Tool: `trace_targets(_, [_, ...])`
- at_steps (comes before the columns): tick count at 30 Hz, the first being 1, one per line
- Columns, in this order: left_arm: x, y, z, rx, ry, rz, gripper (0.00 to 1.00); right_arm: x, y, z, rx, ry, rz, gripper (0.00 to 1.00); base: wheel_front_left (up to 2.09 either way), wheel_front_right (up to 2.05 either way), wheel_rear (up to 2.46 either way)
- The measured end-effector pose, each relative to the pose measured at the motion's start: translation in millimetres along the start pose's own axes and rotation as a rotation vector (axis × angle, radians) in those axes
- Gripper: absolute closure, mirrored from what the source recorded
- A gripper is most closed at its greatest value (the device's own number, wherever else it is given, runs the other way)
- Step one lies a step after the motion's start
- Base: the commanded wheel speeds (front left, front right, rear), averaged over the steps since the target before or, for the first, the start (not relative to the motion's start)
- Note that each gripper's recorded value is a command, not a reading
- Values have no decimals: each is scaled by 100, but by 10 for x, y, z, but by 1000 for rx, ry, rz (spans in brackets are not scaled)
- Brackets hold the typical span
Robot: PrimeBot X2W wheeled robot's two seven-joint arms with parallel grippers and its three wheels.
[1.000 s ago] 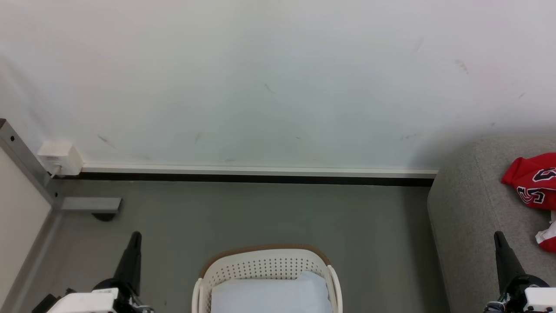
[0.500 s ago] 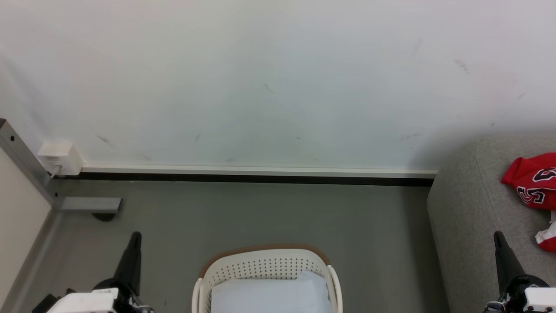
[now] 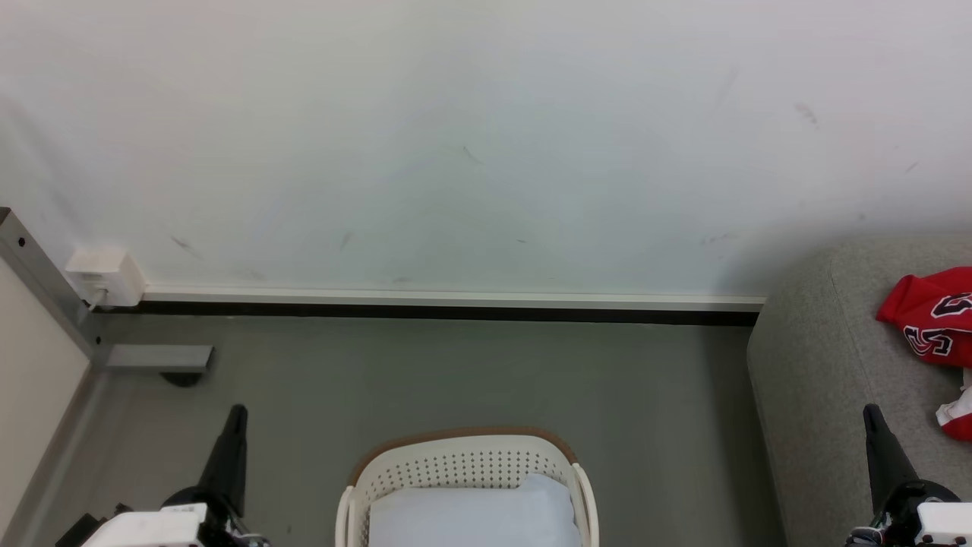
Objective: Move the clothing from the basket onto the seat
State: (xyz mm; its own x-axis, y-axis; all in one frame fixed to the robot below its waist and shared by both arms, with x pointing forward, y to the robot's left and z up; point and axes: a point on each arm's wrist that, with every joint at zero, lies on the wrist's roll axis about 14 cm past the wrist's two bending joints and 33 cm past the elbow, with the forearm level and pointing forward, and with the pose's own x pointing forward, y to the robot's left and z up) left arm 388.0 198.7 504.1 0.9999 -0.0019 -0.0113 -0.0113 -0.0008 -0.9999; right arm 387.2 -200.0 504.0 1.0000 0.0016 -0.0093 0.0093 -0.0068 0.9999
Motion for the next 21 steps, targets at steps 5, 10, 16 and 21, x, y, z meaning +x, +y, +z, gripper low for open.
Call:
trace_targets(5, [0, 0, 0, 0, 0, 0, 100, 0, 0, 1, -1, 0, 0, 100, 0, 0, 0])
trace_targets(10, [0, 0, 0, 0, 0, 0, 100, 0, 0, 1, -1, -1, 0, 100, 0, 0, 0])
trace_targets(16, [0, 0, 0, 0, 0, 0, 100, 0, 0, 2, -1, -1, 0, 100, 0, 0, 0])
trace_targets(21, [0, 0, 0, 0, 0, 0, 100, 0, 0, 2, 0, -1, 0, 100, 0, 0, 0])
